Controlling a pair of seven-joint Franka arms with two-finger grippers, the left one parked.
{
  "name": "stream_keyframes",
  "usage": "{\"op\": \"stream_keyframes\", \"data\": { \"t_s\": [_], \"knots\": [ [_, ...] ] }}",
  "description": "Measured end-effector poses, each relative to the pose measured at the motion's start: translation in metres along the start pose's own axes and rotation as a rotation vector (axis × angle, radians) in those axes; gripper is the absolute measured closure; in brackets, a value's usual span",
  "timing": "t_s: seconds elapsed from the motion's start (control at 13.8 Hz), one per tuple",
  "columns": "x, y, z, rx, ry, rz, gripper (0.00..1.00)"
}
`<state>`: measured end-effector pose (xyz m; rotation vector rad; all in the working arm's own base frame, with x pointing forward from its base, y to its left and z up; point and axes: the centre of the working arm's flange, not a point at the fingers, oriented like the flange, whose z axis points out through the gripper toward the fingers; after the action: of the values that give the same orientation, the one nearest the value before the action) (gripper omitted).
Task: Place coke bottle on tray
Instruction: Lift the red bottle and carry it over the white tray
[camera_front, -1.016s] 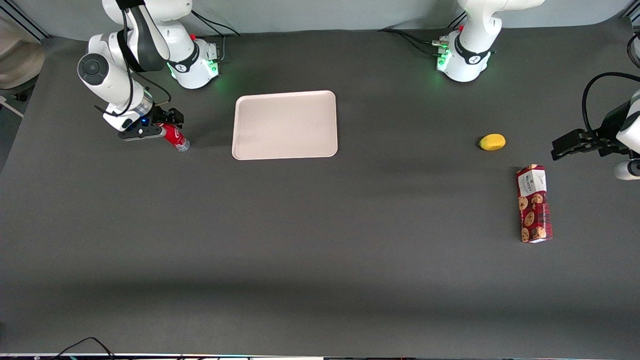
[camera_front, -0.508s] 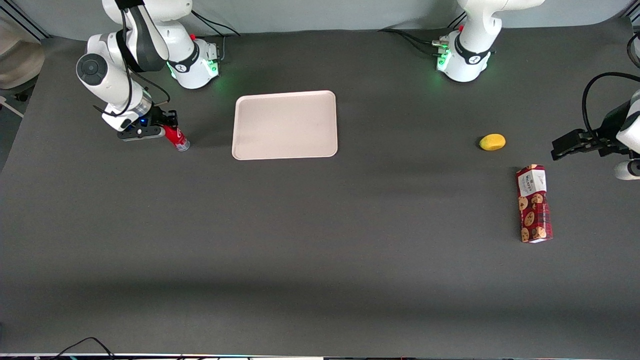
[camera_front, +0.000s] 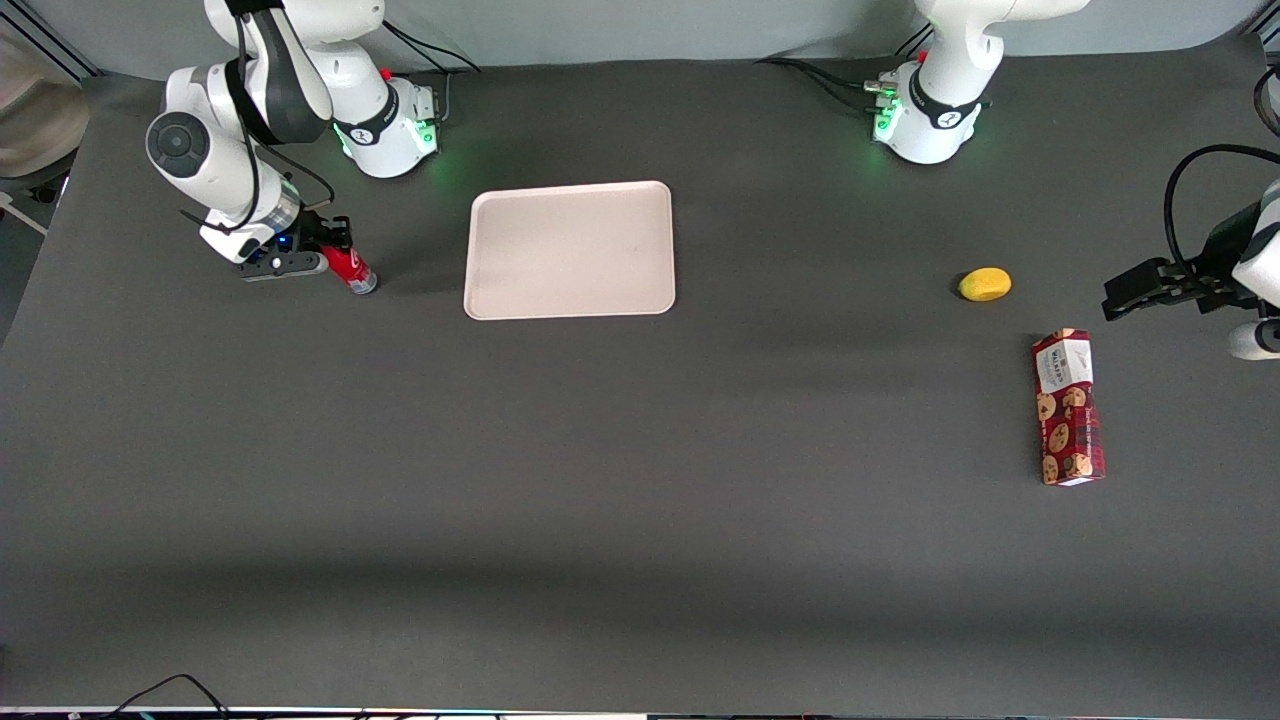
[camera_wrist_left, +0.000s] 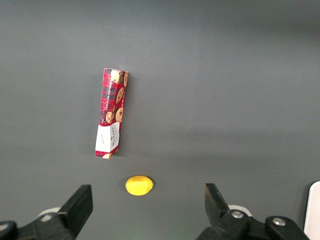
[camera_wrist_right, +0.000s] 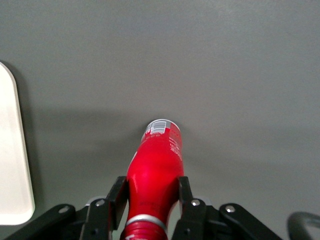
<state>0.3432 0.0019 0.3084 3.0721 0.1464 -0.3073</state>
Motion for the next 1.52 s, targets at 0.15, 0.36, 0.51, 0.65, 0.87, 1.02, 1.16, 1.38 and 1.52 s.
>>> {"op": "stream_keyframes", "data": {
  "t_s": [0.15, 0.36, 0.51, 0.65, 0.87, 1.02, 1.16, 1.38, 1.52],
  "knots": [
    [0.006, 0.003, -0.024, -0.005, -0.010, 0.003, 0.53],
    [0.014, 0.002, -0.072, -0.017, -0.023, -0.004, 0.53],
    [0.018, -0.005, -0.111, -0.021, -0.018, -0.016, 0.53],
    [0.019, -0.028, -0.160, 0.005, 0.008, -0.038, 0.53],
    [0.007, -0.096, -0.230, 0.033, 0.070, -0.059, 0.53],
    [-0.007, -0.156, -0.258, 0.027, 0.115, -0.043, 0.53],
    [-0.022, -0.218, -0.260, 0.039, 0.129, -0.021, 0.53],
    [-0.022, -0.293, -0.224, 0.043, 0.131, 0.014, 0.53],
    [-0.004, -0.318, -0.189, 0.055, 0.103, 0.035, 0.53]
  ]
}}
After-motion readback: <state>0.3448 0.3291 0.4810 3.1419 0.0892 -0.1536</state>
